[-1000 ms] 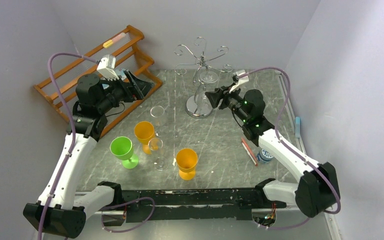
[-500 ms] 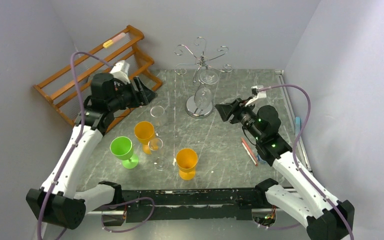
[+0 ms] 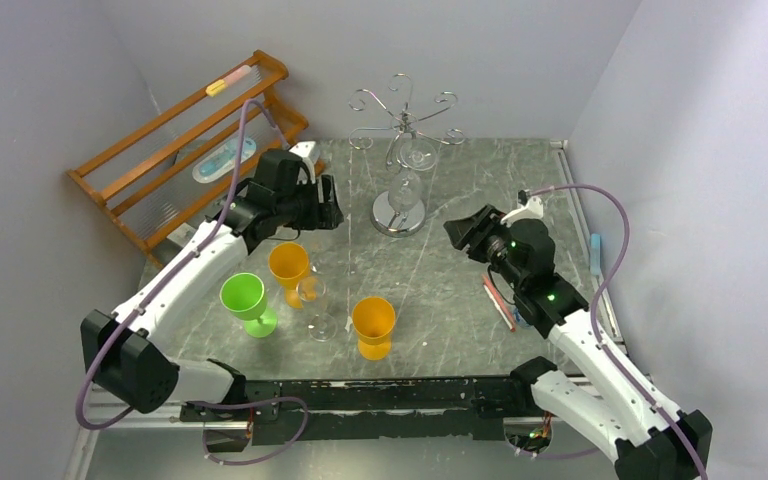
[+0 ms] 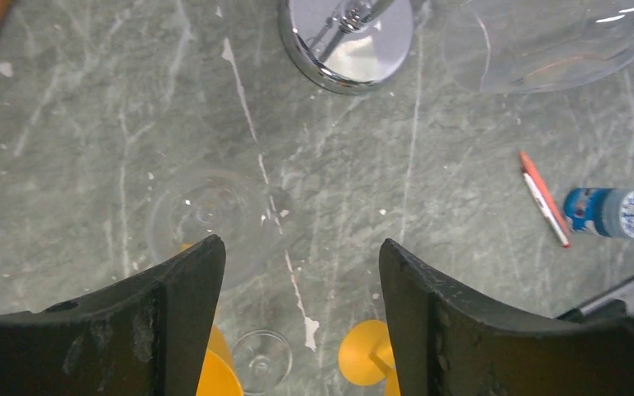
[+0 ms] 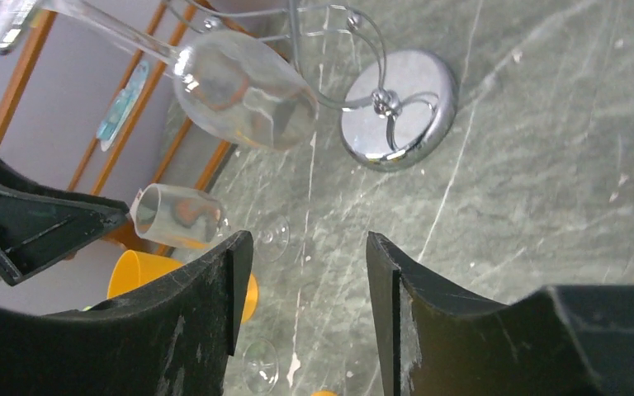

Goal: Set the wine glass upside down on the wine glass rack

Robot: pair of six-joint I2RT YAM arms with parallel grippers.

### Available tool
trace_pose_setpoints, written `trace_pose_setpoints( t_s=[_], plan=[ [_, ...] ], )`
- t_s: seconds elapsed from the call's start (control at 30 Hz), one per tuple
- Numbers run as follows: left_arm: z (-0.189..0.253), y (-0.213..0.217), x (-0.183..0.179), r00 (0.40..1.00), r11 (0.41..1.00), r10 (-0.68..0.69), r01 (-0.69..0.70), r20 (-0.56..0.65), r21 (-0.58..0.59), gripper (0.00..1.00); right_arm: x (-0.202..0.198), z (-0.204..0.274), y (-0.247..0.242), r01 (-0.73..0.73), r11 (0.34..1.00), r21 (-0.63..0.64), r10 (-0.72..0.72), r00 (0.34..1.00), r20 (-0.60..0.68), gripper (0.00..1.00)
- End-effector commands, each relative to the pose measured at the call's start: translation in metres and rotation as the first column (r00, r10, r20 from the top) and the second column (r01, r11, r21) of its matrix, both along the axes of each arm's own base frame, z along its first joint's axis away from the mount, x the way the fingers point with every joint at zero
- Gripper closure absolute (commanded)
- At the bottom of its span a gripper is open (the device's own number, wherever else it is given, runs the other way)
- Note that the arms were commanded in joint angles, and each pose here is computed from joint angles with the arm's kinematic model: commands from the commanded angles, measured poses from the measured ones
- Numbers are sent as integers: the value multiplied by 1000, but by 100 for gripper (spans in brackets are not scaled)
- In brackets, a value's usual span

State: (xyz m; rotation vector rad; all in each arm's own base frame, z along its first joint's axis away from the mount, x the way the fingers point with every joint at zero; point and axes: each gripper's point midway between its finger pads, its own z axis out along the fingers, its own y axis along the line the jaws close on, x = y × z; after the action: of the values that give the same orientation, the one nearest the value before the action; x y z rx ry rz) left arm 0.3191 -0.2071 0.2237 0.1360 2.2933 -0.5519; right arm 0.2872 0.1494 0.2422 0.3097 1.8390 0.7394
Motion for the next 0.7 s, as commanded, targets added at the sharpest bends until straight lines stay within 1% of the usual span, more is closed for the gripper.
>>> trace_pose_setpoints(
  t_s=[0.0,0.13,0.23,0.37,0.43,0.5,0.57,0.67],
  plan=[
    [4,10,10,999,995,43,-45,29,89,31,-5,-33,0,40,998,41,-34,988,-149,47],
    [-8,12,13,999,990,47,-48,11,134,38,-5,-38,12,-8,997,81,20,987,-160,56],
    [-16,8,15,999,989,33,-31,-12,143,42,-5,-40,15,-22,996,90,36,986,-164,59],
    [-27,0,12,998,992,0,8,-61,129,43,-1,-40,17,-26,997,73,38,984,-176,60],
    [-33,-1,12,997,991,1,9,-73,131,43,-3,-43,21,-50,996,73,63,979,-194,61],
    [-40,-1,12,996,991,2,10,-85,136,45,-3,-46,22,-52,996,74,67,976,-206,61],
    [-46,-2,13,995,989,3,11,-102,145,51,-2,-45,25,-62,995,79,77,975,-208,63],
    [-48,-4,15,994,988,0,16,-109,150,67,-1,-44,26,-65,995,79,81,972,-220,65]
  ],
)
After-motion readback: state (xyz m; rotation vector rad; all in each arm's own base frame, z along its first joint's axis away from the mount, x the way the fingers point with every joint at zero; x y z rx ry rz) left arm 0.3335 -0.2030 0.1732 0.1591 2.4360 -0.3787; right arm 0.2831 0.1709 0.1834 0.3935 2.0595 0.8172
